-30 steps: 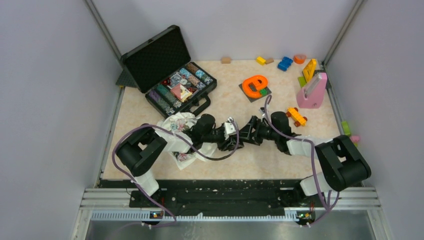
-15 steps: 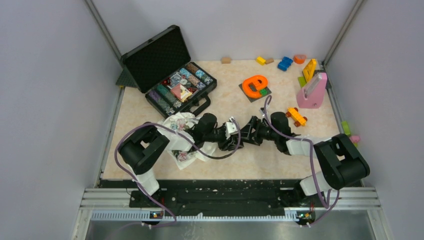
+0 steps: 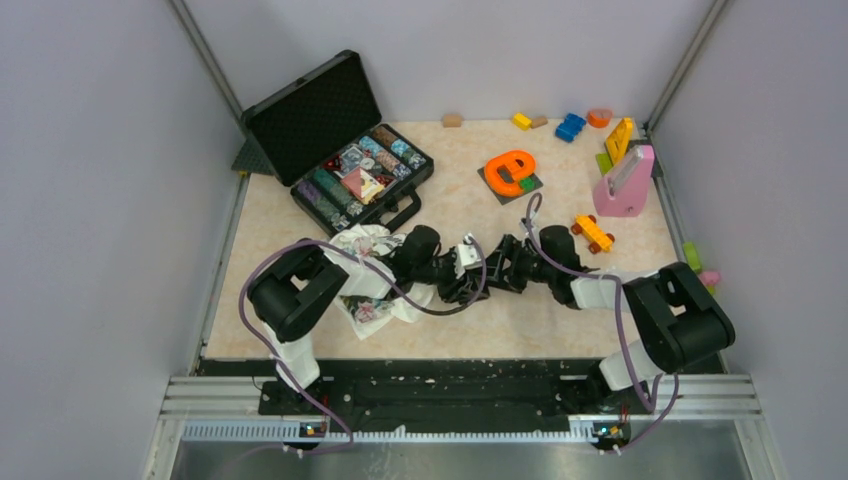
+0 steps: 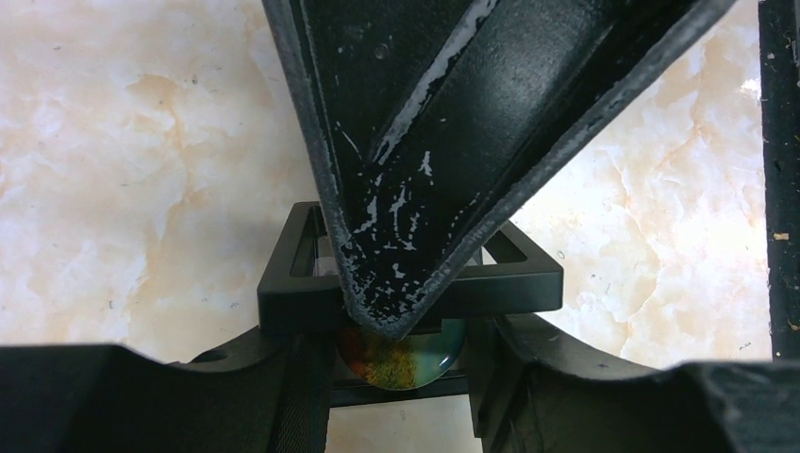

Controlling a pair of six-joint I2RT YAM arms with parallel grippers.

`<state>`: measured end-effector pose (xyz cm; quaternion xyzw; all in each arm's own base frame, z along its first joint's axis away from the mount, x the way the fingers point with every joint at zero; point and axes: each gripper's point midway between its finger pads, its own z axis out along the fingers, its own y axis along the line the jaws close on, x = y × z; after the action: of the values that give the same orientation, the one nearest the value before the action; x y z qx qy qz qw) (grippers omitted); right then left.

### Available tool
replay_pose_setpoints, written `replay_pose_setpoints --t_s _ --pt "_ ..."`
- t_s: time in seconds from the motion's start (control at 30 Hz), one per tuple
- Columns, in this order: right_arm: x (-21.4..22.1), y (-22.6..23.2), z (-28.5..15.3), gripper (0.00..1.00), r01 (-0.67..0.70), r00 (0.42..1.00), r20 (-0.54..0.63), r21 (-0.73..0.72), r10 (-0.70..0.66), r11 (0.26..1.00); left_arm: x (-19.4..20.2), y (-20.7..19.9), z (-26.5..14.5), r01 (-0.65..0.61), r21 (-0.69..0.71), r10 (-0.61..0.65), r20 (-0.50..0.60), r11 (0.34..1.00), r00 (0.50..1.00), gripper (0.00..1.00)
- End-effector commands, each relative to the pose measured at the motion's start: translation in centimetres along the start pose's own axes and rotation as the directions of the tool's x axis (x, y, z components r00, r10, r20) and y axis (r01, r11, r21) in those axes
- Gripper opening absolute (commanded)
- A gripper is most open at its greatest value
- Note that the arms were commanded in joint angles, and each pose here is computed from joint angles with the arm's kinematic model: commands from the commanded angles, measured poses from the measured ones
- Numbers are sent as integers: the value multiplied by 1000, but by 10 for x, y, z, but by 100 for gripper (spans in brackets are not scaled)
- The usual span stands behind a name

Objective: Remove the brooch from the garment
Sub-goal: Place the brooch in the brooch box.

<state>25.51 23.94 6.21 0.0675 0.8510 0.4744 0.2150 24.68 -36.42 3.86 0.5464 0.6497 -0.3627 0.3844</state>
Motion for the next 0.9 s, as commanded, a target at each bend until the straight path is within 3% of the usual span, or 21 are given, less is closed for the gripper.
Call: replay_pose_setpoints --t_s 0.0,0.1,0.2,0.33,0.37,0.4,0.73,0.87 --pt "-8 11 2 51 50 999 11 -53 -49 997 -6 5 5 -16 3 16 11 1000 1000 48" --pt "-8 11 3 51 46 999 10 -55 -46 997 -4 7 6 -13 -1 13 6 1000 1000 50" --pt "-7 11 3 51 43 999 5 -61 -43 997 -5 6 7 -15 9 15 13 1000 1000 58" --pt "-8 12 3 51 39 999 4 -65 -39 997 -6 4 9 -10 21 9 20 1000 1000 59" --pt "-24 49 -16 51 124 990 87 -146 -113 981 -6 4 9 -11 21 10 21 1000 1000 59" --pt "-9 13 2 51 40 999 9 -67 -40 997 -7 4 9 -12 21 11 23 1000 1000 59" --pt "-17 5 1 50 39 999 18 -37 -39 999 -38 -3 -15 -52 -2 52 118 999 992 63" --pt "-26 -4 -1 50 63 997 32 31 -64 998 -31 -5 -27 -44 -8 45 46 999 998 64"
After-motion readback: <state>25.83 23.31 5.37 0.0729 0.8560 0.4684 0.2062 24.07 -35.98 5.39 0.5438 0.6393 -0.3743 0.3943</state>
